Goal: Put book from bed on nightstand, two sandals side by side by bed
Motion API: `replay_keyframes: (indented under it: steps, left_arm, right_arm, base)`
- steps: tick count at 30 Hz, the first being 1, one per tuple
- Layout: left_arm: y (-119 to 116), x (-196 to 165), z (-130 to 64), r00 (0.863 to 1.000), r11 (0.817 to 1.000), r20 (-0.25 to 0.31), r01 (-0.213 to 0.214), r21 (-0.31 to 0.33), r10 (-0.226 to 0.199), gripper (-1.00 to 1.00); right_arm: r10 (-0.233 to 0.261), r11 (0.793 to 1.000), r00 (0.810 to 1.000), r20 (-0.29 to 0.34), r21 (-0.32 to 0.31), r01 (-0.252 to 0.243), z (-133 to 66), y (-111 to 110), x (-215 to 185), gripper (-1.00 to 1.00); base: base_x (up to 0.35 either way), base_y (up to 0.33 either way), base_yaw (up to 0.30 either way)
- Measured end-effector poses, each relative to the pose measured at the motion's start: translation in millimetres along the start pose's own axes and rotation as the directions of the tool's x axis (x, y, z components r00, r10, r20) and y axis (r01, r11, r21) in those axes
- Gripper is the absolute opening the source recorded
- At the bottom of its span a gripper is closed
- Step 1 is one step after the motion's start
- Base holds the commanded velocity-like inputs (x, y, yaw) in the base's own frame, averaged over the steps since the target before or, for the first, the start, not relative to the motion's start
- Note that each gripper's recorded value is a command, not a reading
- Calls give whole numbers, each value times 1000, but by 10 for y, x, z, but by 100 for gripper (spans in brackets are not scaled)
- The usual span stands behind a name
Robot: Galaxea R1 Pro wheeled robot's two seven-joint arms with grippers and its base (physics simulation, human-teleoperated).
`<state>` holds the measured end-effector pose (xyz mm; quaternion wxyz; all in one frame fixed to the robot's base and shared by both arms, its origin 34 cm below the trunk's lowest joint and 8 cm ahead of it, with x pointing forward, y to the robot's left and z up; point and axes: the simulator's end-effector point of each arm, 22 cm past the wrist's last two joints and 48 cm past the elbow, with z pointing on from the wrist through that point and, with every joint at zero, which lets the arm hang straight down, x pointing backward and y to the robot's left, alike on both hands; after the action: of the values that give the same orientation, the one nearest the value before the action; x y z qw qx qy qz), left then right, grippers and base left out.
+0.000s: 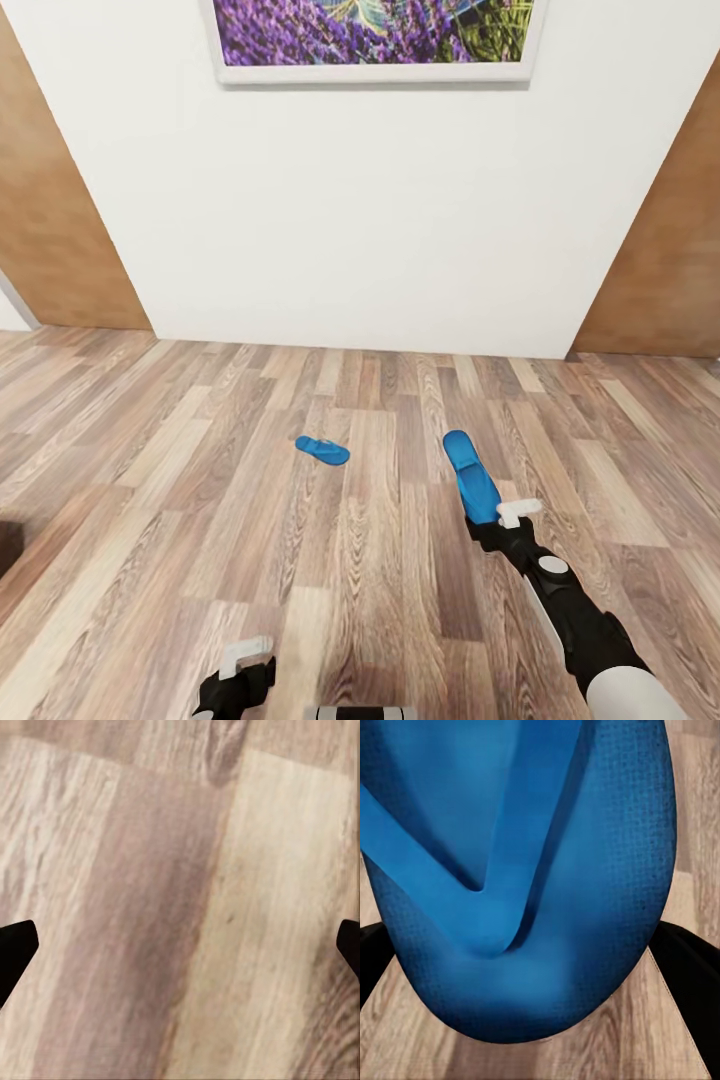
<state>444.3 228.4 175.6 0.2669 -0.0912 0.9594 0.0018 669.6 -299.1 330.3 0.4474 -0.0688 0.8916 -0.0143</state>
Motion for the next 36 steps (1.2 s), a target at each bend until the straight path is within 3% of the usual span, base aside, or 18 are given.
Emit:
replay_keyframes:
  steps: [36]
  left_arm:
    - [0, 2, 1, 1000, 1000, 0, -2, 0, 2, 100]
  right_arm:
    - [0, 1000, 1000, -1, -2, 0, 1, 2, 3, -100]
  base:
    - [317, -170, 4]
